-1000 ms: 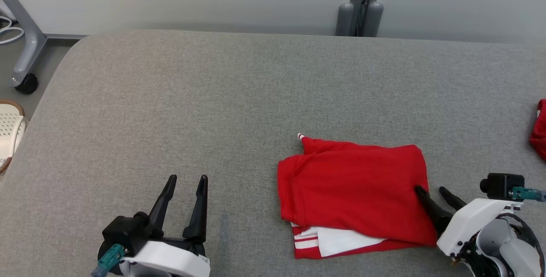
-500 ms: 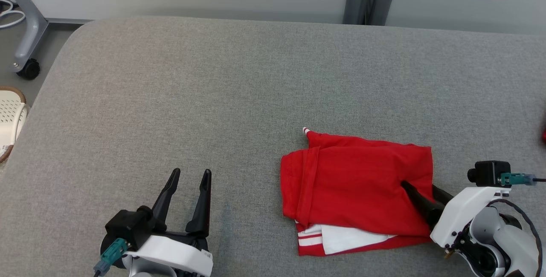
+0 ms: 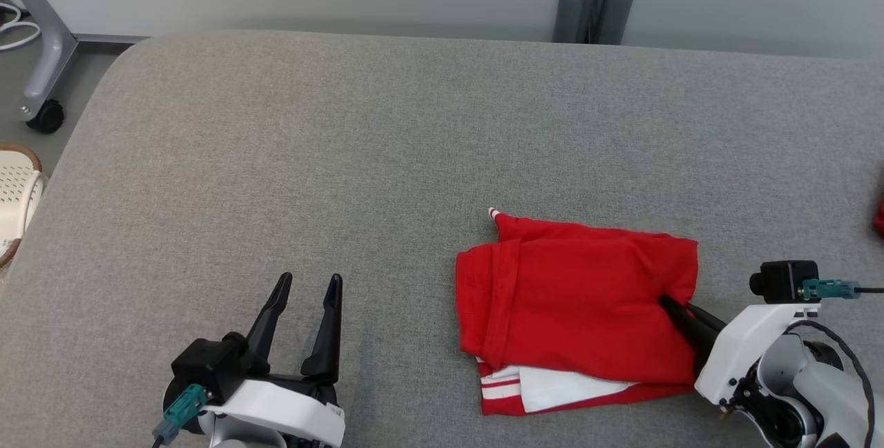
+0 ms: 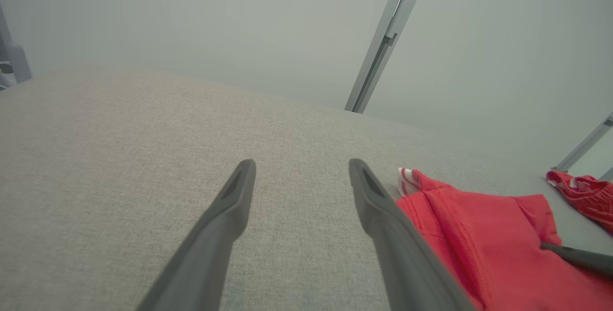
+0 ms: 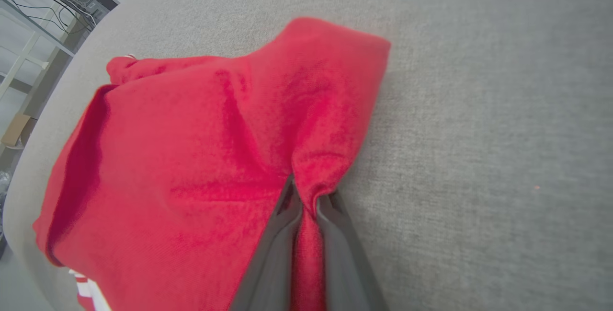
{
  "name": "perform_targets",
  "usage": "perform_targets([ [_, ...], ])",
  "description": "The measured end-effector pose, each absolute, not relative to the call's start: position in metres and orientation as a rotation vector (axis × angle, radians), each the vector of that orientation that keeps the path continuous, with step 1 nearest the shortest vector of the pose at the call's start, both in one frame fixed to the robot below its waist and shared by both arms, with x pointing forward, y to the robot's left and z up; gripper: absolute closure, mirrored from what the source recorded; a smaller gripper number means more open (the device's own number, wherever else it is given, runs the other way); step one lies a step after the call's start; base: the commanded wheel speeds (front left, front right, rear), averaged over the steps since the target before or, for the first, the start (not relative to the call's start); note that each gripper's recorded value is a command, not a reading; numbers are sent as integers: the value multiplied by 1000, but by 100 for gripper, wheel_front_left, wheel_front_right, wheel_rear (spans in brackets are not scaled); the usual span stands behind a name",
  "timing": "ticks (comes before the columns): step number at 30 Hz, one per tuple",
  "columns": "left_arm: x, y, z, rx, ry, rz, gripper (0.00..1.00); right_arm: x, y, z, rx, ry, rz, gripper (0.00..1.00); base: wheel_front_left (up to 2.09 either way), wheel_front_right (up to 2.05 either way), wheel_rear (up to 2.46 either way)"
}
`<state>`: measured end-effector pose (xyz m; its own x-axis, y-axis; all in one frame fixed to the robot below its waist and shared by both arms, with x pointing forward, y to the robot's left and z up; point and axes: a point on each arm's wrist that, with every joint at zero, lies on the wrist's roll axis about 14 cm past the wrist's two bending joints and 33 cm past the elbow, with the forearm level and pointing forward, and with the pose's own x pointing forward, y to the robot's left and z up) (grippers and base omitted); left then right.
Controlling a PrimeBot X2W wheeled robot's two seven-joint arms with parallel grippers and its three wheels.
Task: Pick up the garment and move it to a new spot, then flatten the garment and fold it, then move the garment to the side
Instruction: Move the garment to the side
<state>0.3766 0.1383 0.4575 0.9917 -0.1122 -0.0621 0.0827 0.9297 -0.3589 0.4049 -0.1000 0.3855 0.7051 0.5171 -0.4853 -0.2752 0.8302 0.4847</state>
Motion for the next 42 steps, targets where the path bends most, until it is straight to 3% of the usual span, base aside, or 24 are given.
perform_targets([
  [19,371,132,468,-377,55,-122,0,438,-170,427,50,518,417,100,0,0,0],
  [42,386,125,442,-371,130,-134,0,483,-359,468,-256,529,15,100,0,0,0],
])
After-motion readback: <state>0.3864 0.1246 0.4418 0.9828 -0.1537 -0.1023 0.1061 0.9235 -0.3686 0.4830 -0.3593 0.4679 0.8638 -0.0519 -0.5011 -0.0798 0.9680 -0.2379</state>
